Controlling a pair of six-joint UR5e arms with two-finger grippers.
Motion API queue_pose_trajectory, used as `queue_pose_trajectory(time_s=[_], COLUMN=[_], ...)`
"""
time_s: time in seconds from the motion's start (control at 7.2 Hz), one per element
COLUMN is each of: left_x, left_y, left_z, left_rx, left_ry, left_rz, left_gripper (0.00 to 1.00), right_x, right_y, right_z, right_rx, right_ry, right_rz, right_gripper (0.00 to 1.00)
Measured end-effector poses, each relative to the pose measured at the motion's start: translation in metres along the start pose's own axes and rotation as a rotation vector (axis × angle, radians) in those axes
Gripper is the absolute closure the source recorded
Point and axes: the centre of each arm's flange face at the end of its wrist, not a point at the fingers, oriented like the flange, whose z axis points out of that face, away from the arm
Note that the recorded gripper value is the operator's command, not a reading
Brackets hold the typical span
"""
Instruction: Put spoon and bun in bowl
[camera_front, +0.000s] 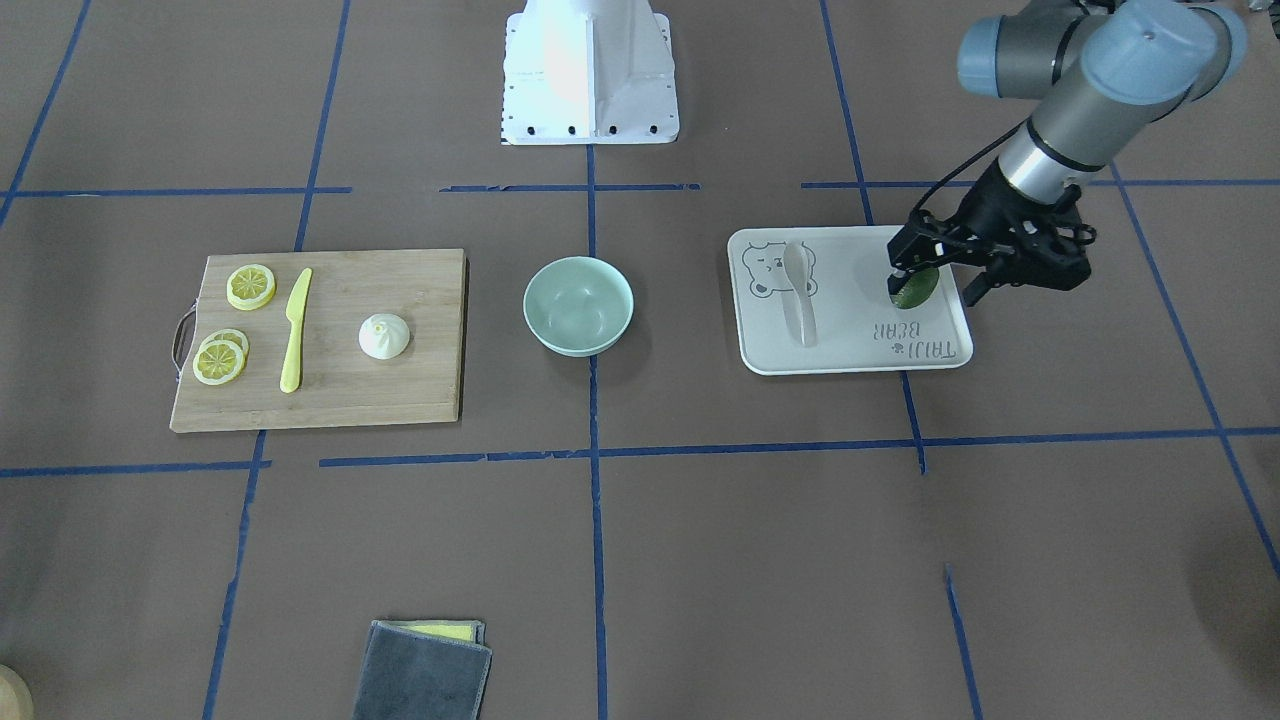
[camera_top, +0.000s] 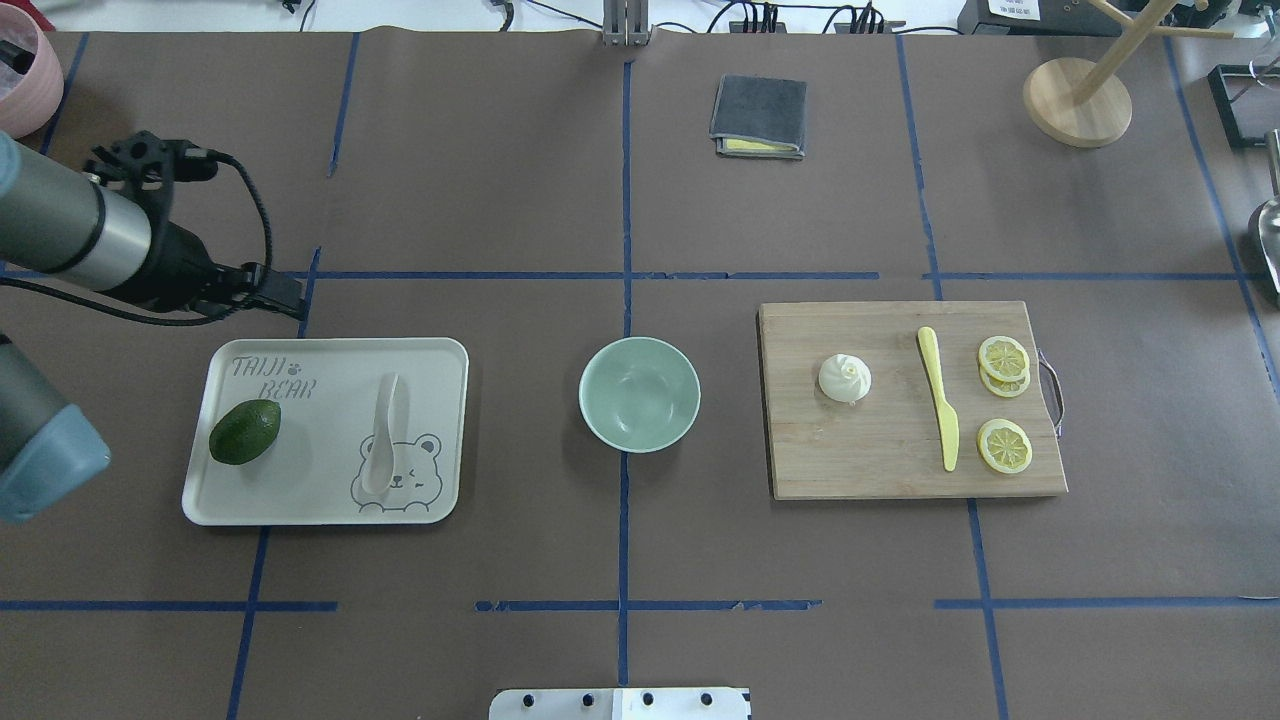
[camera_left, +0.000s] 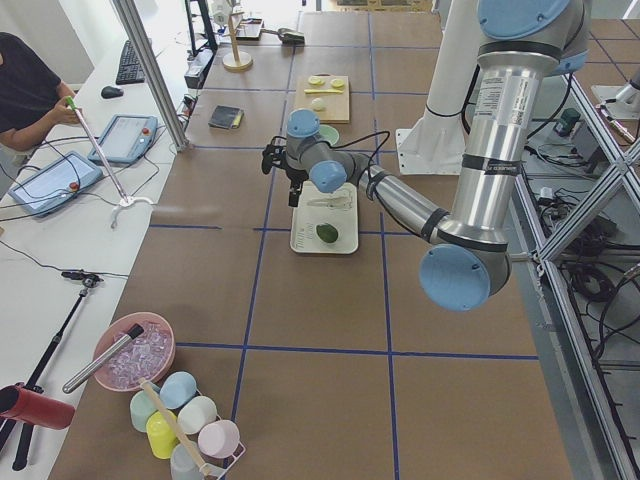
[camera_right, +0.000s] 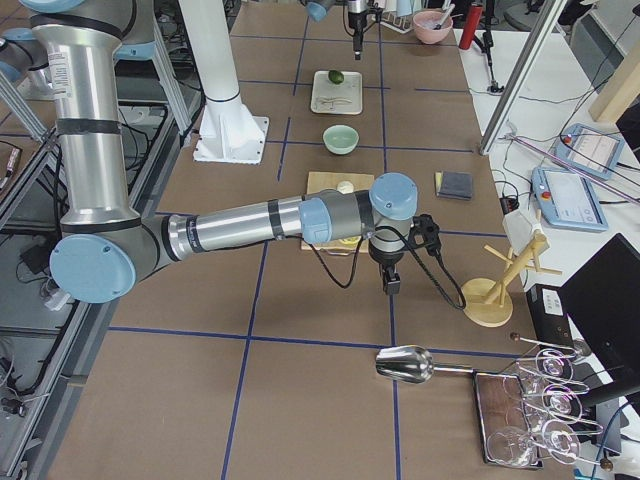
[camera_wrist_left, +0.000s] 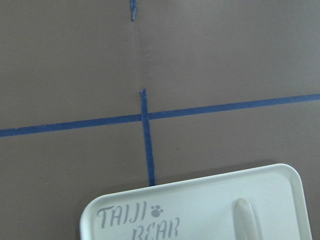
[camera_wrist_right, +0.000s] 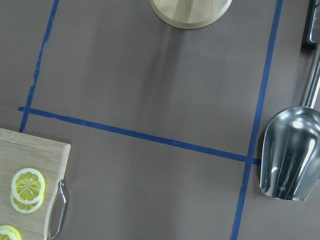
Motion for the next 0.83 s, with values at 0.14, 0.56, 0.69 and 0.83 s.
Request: queue_pose_trajectory(time_s=[0.14, 0.56, 0.69, 0.83], left_x=[0.030, 0.064, 0.066, 0.066], left_y=[0.010, 0.035, 0.041, 0.046], left_z=[0.026, 0.088, 0.099, 0.107], left_rx=[0.004, 0.003, -0.002, -0.006], left_ry=[-0.013, -0.077, -0.091, -0.104], left_rz=[-0.038, -0.069, -0.066, -0.068], left_gripper=[0.07, 0.10, 0.14, 0.16], right_x=[-0.021, -0.097, -0.115, -0.130], right_y=[-0.007, -0.027, -0.028, -0.028], right_z=[0.002, 0.011, 0.013, 0.015], right_rx=[0.000, -0.010, -0.006, 0.001], right_ry=[-0.008, -0.040, -0.051, -0.063], right_rz=[0.013, 0.192, 0.230, 0.252], right_gripper=[0.00, 0.00, 0.00, 0.00])
